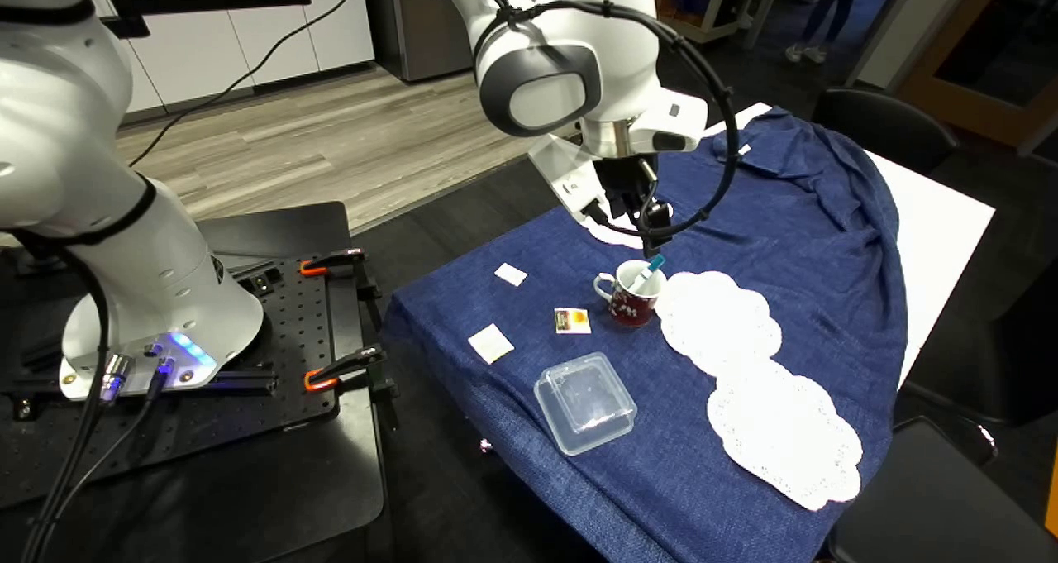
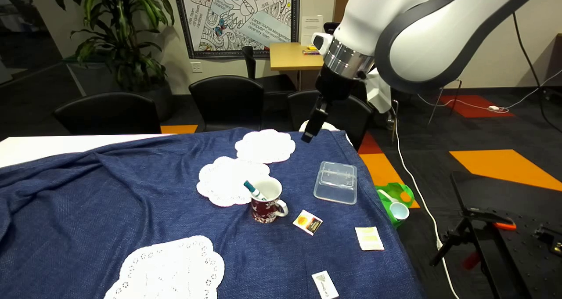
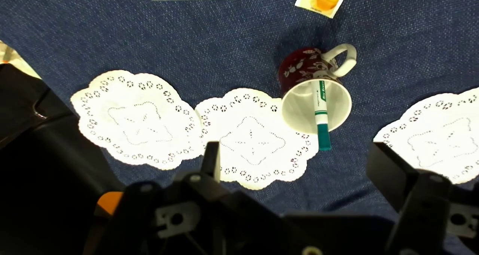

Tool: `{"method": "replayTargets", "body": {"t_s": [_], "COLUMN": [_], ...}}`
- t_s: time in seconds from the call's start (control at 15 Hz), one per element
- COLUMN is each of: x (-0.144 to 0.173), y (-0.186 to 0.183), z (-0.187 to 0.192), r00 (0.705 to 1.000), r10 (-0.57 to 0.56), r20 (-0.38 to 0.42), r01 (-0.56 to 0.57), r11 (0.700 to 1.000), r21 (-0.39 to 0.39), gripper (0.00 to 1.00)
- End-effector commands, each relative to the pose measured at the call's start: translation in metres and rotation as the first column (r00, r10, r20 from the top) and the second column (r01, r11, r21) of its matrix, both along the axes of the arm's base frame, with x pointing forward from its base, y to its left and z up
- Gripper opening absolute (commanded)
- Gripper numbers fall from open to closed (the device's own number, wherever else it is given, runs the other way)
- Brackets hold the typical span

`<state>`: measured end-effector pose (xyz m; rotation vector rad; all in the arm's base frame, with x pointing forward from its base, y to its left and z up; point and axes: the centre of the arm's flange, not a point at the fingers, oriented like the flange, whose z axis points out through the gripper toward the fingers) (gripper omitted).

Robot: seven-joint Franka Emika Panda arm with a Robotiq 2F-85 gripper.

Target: Remove the marker from the cup and put it on the table

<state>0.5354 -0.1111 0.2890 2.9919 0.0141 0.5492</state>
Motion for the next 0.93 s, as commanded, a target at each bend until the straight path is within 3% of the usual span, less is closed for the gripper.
{"method": "replayTargets", "body": {"t_s": [0.0, 0.33, 0.4, 0.53, 0.87], "x": [0.015, 0.038, 0.043, 0.052, 0.069], "y": [0.005, 0.016, 0.017, 0.016, 0.012], "z": [-0.013, -0.040, -0.046, -0.056, -0.077], "r00": [0.998, 0.995, 0.996, 0.997, 0.996], "r10": [0.011, 0.037, 0.042, 0.049, 0.091], "r20": [0.054, 0.092, 0.085, 0.064, 0.023], "r01": [-0.012, -0.040, -0.045, -0.052, -0.092], "r11": [1.000, 0.999, 0.998, 0.998, 0.996], "r21": [0.012, 0.034, 0.040, 0.046, 0.021], "gripper": [1.00, 1.00, 0.95, 0.74, 0.55]}}
